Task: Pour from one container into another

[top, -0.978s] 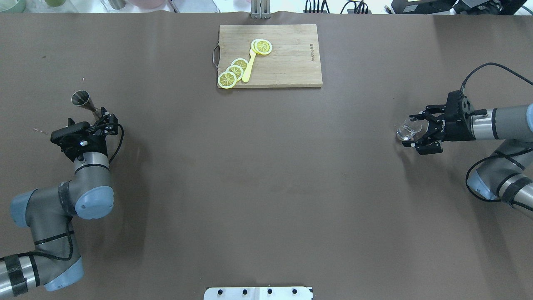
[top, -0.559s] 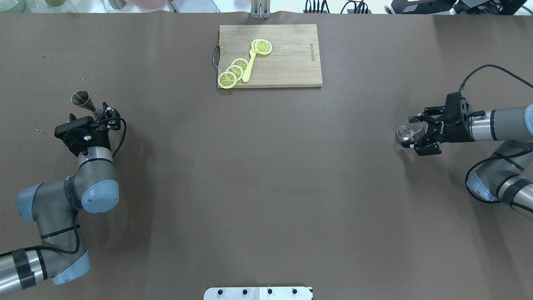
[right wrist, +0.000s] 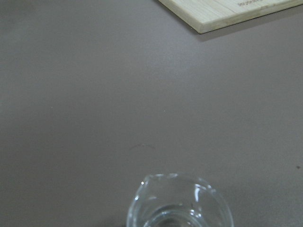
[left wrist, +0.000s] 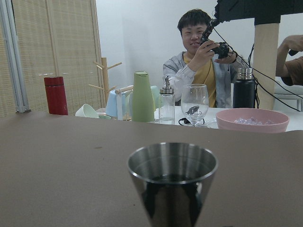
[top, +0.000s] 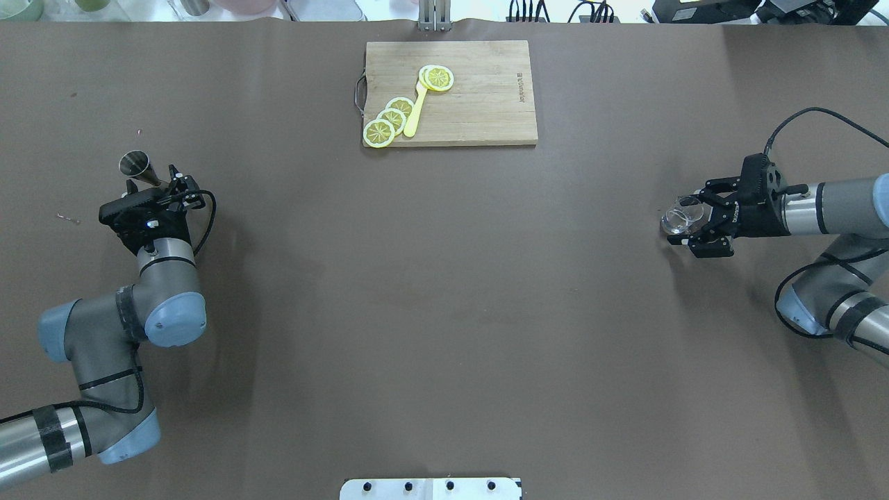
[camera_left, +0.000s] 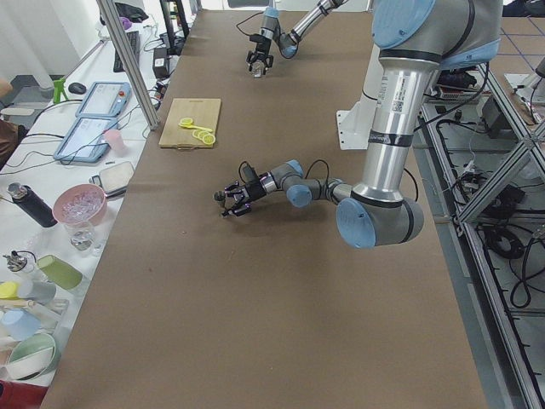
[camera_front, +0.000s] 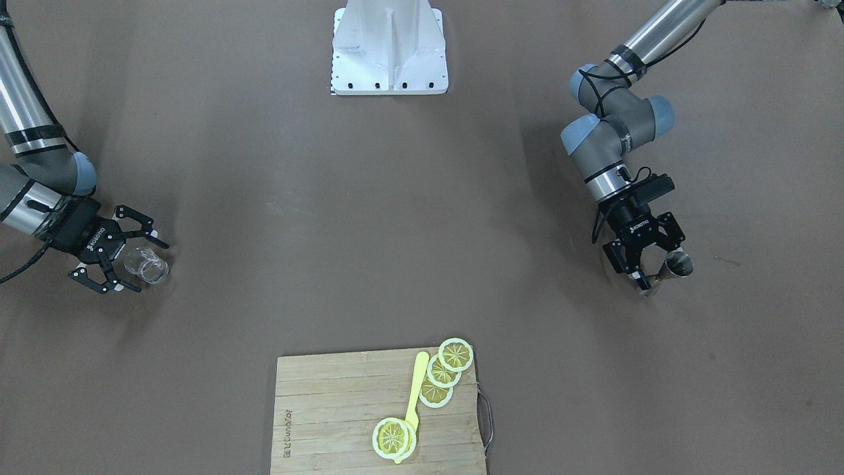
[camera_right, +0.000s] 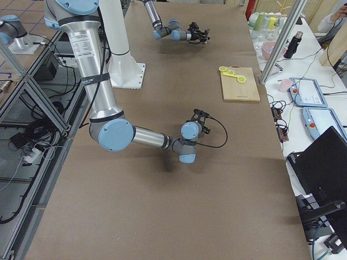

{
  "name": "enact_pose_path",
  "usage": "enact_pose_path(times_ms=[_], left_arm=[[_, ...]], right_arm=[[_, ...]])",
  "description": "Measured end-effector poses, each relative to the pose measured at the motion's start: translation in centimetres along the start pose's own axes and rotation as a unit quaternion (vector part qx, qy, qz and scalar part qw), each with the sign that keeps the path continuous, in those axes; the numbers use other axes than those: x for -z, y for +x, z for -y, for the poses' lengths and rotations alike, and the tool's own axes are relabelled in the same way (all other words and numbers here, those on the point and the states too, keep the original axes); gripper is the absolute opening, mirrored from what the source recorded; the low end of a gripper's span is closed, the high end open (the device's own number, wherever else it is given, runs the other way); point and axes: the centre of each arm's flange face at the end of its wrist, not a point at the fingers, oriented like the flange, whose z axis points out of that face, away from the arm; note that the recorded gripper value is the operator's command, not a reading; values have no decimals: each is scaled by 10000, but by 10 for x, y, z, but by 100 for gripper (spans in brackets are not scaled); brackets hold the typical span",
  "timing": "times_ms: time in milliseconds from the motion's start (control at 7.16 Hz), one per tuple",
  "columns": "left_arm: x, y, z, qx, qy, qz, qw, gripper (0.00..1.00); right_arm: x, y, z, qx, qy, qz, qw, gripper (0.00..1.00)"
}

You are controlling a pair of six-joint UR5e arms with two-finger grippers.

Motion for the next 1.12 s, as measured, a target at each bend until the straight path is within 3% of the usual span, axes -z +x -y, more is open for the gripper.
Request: enact_pose_path(times_ms=[1118], left_arm=[[-10, 1, 4, 27, 51, 71, 10000, 65]], right_arm=[[-1, 0, 2, 4, 4, 3, 10000, 60]])
